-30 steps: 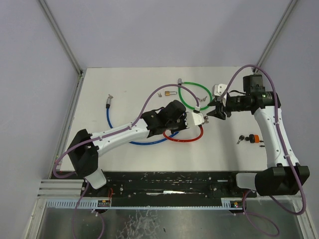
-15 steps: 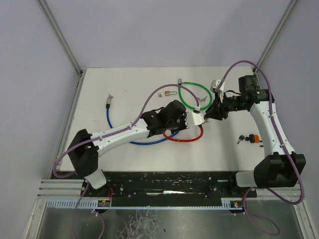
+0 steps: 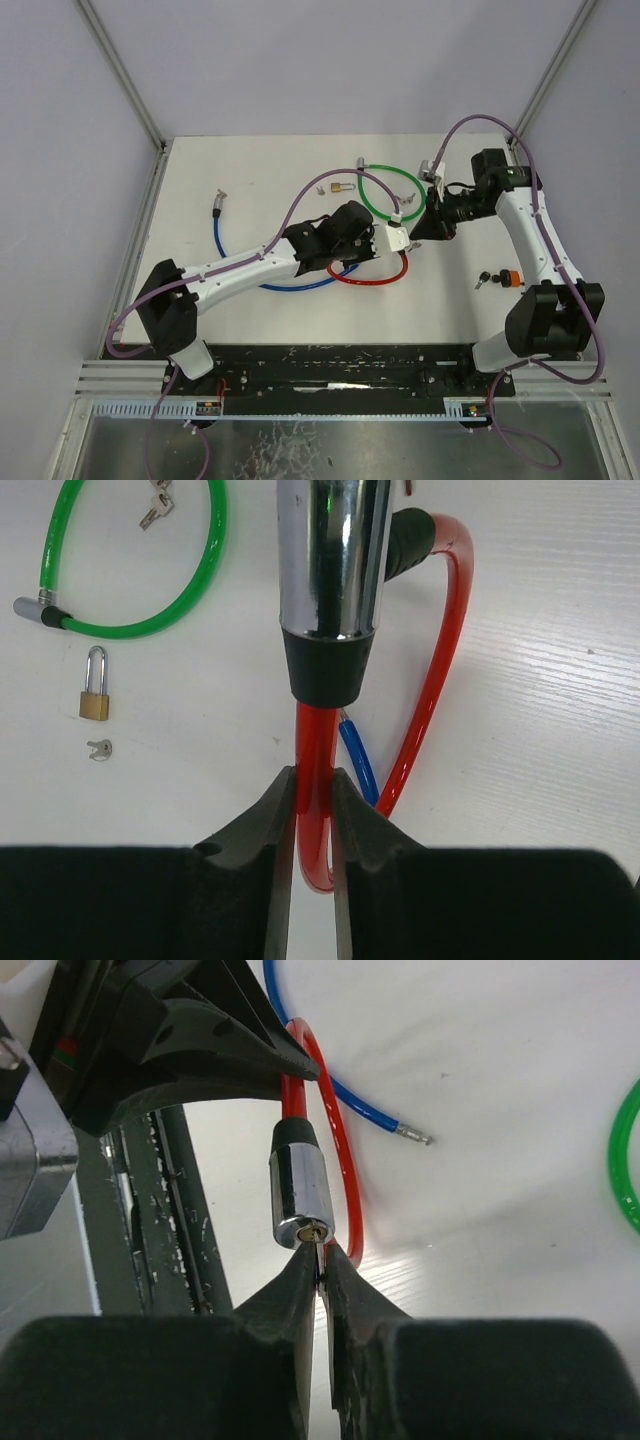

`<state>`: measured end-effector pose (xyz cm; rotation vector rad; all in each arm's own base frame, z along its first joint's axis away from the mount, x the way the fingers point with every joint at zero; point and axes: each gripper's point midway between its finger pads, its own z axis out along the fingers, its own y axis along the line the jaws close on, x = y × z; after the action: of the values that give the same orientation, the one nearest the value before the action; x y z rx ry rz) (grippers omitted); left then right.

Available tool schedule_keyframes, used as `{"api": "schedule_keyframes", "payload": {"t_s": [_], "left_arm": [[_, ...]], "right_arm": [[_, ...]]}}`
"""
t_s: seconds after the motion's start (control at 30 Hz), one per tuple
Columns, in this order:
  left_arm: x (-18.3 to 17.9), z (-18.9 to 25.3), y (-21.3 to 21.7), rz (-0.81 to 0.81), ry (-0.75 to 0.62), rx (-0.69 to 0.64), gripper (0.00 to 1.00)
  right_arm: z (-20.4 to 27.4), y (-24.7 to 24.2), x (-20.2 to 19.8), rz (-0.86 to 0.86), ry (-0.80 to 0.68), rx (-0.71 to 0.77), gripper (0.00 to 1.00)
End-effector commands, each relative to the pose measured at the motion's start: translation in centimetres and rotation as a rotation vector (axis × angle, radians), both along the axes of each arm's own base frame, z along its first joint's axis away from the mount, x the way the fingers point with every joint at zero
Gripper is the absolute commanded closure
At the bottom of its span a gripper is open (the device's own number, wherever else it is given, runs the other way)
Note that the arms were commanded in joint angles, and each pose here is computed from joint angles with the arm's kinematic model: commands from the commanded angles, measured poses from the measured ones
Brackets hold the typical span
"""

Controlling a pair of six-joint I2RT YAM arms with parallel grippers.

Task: Lock with the key
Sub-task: Lock the lock at the center of the board.

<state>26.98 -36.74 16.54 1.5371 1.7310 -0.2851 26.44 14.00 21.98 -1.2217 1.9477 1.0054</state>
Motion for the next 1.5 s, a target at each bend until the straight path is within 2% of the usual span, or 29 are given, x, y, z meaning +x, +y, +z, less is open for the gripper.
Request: {"api": "schedule_keyframes", "payload": {"t_s": [0.0,0.23,0.43,0.67,0.8,1.0,1.07,1.1,1.23,1.47], "left_arm": [[-0.5,-0.7,-0.6,-0.011,0.026,-0.013,1.00],[-0.5,-0.6,-0.7,-0.013,0.020,-0.015,1.00],[-0.4,-0.7,-0.8,-0.011,0.014,-0.008,1.00],[-0.3,-0.9,-0.8,-0.008,0.008,0.002,1.00],[-0.4,-0.7,-0.7,-0.006,-0.001,0.004,1.00],[-0.4,-0.6,-0.6,-0.005,-0.005,0.004,1.00],[-0.5,-0.7,-0.6,-0.006,-0.004,0.007,1.00],[-0.4,-0.7,-0.6,-0.004,-0.004,0.006,1.00],[-0.5,-0.6,-0.5,-0.004,-0.004,0.004,1.00],[-0.5,-0.5,-0.5,-0.006,-0.005,0.002,1.00]], "right_arm": [[1.0,0.1,-0.8,-0.001,0.120,0.014,0.90],[0.6,0.1,-1.3,-0.031,0.333,0.006,1.00],[-1.2,-0.2,-1.2,-0.133,0.590,-0.045,1.00],[-1.1,0.4,-0.9,-0.222,0.775,-0.027,1.00],[-0.2,1.3,-1.2,-0.247,0.872,0.043,0.93],[1.0,1.5,-0.9,-0.264,0.860,0.067,0.77],[1.3,1.5,-0.8,-0.260,0.850,0.074,0.69],[1.3,1.5,-0.8,-0.253,0.832,0.076,0.62],[2.3,0.9,-0.3,-0.241,0.744,0.102,0.48],[3.7,-1.7,1.1,-0.218,0.476,0.138,0.35]]}}
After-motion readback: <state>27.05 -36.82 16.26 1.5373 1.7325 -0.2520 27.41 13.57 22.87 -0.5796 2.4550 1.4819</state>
